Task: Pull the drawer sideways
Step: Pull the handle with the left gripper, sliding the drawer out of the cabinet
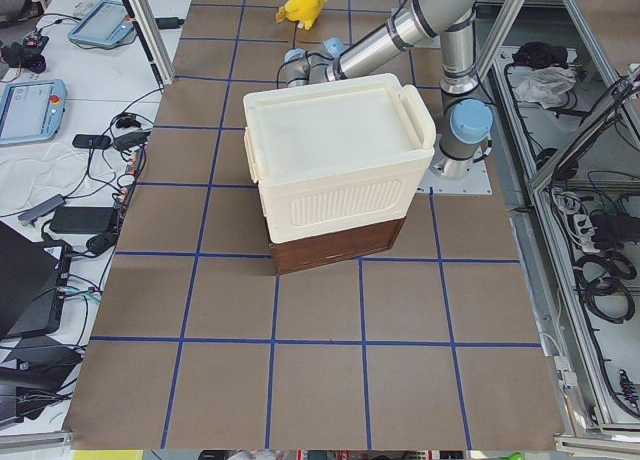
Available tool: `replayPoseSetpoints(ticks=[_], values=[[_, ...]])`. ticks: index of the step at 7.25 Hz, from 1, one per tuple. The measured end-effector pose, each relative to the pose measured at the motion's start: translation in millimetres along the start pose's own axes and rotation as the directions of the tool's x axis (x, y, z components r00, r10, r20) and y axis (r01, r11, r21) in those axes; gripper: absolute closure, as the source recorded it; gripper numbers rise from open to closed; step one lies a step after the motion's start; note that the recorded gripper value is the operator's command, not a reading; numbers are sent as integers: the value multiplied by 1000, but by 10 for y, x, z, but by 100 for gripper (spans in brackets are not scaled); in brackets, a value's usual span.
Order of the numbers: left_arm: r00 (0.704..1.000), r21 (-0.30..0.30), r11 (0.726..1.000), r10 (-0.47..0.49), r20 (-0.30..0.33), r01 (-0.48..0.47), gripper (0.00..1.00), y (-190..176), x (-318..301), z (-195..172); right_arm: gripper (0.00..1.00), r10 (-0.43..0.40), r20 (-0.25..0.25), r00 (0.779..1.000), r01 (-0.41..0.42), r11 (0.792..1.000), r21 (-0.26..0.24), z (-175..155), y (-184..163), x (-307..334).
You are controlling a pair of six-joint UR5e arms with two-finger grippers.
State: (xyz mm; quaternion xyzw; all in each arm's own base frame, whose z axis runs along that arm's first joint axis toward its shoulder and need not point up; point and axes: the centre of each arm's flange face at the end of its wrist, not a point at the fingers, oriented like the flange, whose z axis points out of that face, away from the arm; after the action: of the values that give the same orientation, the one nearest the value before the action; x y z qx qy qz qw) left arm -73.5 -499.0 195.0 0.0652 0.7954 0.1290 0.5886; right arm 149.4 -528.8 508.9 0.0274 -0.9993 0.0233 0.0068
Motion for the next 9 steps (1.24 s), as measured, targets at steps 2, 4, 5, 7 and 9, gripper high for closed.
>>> replayPoseSetpoints(ticks=[2, 4, 5, 7, 9], values=[[1000, 0, 1000, 1, 0, -1, 66, -3, 4, 1, 0, 0, 0, 1000, 0, 1000, 0, 0, 0, 0], [1000, 1, 1000, 1, 1, -1, 66, -13, 2, -1, 0, 0, 0, 1000, 0, 1000, 0, 0, 0, 0], [1000, 2, 1000, 0, 1, 0, 66, -18, -3, -10, 0, 0, 0, 1000, 0, 1000, 0, 0, 0, 0], [1000, 5, 1000, 2, 1, -2, 66, -22, 5, -29, 0, 0, 0, 1000, 0, 1000, 0, 0, 0, 0], [1000, 12, 1000, 8, 2, -8, 66, -13, 30, -67, 0, 0, 0, 1000, 0, 1000, 0, 0, 0, 0]])
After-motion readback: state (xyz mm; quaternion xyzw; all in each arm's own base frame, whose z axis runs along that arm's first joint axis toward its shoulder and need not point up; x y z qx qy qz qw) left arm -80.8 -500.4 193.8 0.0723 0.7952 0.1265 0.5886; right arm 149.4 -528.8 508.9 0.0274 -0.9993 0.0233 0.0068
